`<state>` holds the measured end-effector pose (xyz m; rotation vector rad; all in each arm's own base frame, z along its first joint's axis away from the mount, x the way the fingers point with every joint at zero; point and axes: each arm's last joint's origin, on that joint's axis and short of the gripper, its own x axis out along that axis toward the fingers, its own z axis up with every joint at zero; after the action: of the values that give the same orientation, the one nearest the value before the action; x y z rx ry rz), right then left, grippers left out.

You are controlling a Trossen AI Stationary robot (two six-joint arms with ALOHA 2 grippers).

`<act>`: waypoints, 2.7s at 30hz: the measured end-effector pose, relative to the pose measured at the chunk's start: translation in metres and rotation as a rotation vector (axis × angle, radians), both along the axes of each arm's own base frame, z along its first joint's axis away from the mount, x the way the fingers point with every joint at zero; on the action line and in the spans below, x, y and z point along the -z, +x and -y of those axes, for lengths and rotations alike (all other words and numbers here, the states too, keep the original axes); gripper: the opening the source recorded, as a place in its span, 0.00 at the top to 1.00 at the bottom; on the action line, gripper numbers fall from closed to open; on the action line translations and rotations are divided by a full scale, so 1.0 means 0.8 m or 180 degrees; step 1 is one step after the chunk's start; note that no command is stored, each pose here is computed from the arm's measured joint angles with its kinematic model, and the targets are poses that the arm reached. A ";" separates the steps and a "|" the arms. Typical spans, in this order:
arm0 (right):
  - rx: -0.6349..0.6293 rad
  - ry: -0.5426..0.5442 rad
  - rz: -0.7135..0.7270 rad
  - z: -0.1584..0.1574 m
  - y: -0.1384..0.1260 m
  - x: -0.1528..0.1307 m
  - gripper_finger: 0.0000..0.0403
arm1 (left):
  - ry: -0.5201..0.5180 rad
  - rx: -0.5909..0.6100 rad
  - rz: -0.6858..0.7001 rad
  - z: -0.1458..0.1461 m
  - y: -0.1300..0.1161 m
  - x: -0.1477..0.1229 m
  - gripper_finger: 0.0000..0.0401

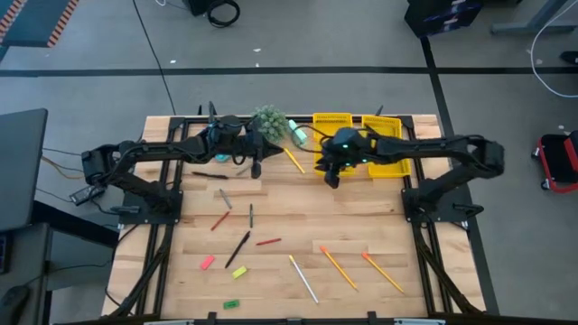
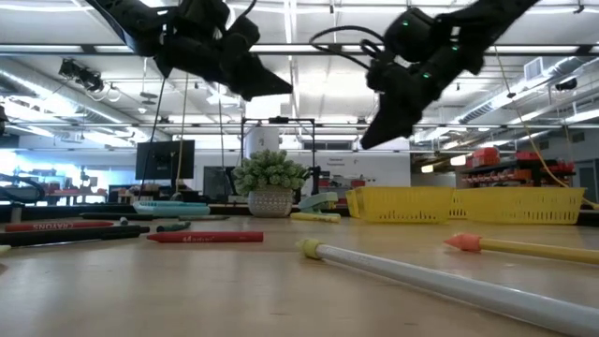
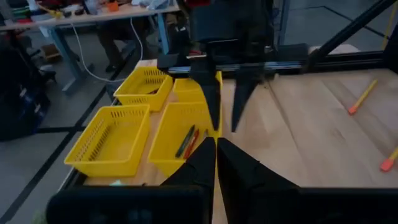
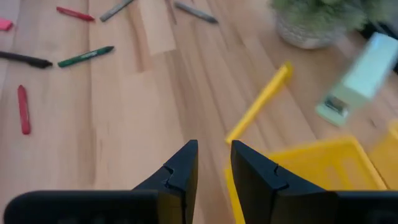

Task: Sort crayons/erasers/pens/pencils in bins
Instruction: Put the yellow pen into the top right yellow bin

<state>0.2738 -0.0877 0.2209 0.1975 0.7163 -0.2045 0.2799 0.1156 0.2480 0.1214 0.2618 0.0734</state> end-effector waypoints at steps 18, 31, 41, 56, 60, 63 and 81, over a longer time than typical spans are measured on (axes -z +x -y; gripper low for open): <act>0.1005 -0.0083 -0.0683 0.042 0.104 0.014 0.75 | -0.0274 0.0822 0.0790 -0.010 -0.012 -0.037 0.96; 0.1116 0.0100 -0.0841 0.057 0.124 0.053 0.75 | -0.0606 0.0516 0.0795 -0.029 -0.049 -0.007 0.97; 0.1183 0.0208 -0.0656 0.066 0.136 0.070 0.75 | -0.0656 0.0465 0.1113 -0.019 -0.073 0.014 0.98; 0.1220 0.0154 -0.0489 0.064 0.149 0.077 0.75 | -0.0684 0.0559 0.1058 -0.010 -0.068 0.017 0.96; 0.1246 0.0098 -0.0398 0.067 0.156 0.065 0.75 | -0.0705 0.0540 0.1013 -0.011 -0.068 0.019 0.97; 0.1205 0.0045 -0.0390 0.068 0.159 0.060 0.75 | -0.0707 0.0522 0.1017 -0.013 -0.069 0.019 0.96; 0.1307 0.0149 -0.0722 0.074 0.159 0.101 0.75 | -0.0747 0.0516 0.0886 -0.016 -0.071 0.025 0.96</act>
<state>0.4007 -0.1467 0.1399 0.3701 0.9021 -0.6093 0.2233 0.1281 0.2283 -0.1010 -0.0192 -0.1013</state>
